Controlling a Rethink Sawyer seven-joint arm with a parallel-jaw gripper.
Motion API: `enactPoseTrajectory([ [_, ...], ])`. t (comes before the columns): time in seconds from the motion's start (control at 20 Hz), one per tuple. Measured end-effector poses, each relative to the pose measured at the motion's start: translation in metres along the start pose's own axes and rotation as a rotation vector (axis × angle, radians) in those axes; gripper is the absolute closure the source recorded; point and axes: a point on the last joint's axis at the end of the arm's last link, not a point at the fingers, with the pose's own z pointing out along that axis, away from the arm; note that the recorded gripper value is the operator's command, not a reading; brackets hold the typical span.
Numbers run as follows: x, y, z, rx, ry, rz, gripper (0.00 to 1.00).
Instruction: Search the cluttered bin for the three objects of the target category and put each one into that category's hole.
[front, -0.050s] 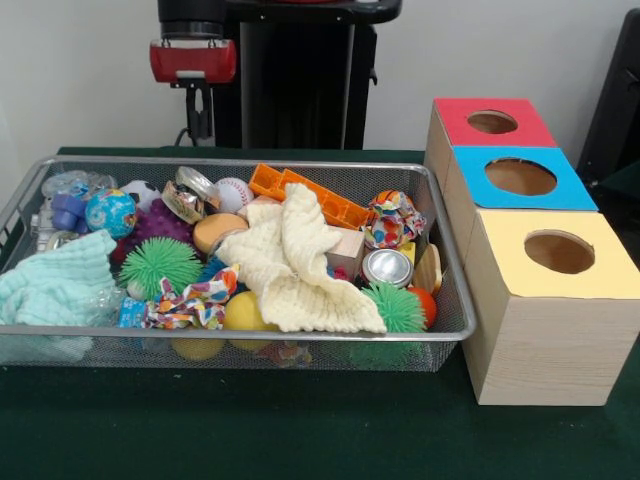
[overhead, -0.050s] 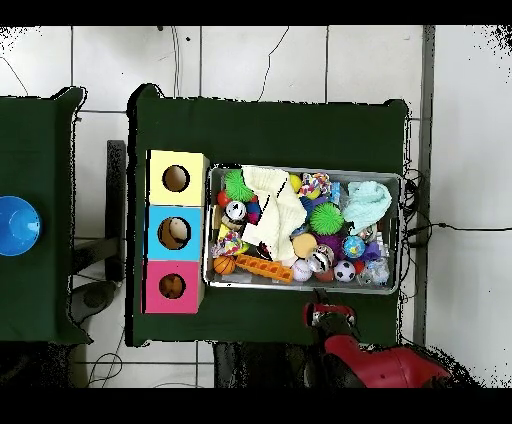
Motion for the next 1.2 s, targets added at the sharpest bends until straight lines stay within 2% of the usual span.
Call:
enactPoseTrajectory([
  [0.4,0.006,-0.012,-0.008,0.004,-0.007,0.006,1.0],
  [0.85,-0.007,-0.023,-0.011,-0.002,-0.053,0.015,1.0],
  [1.2,-0.011,-0.023,-0.021,-0.012,-0.064,0.026,1.0],
])
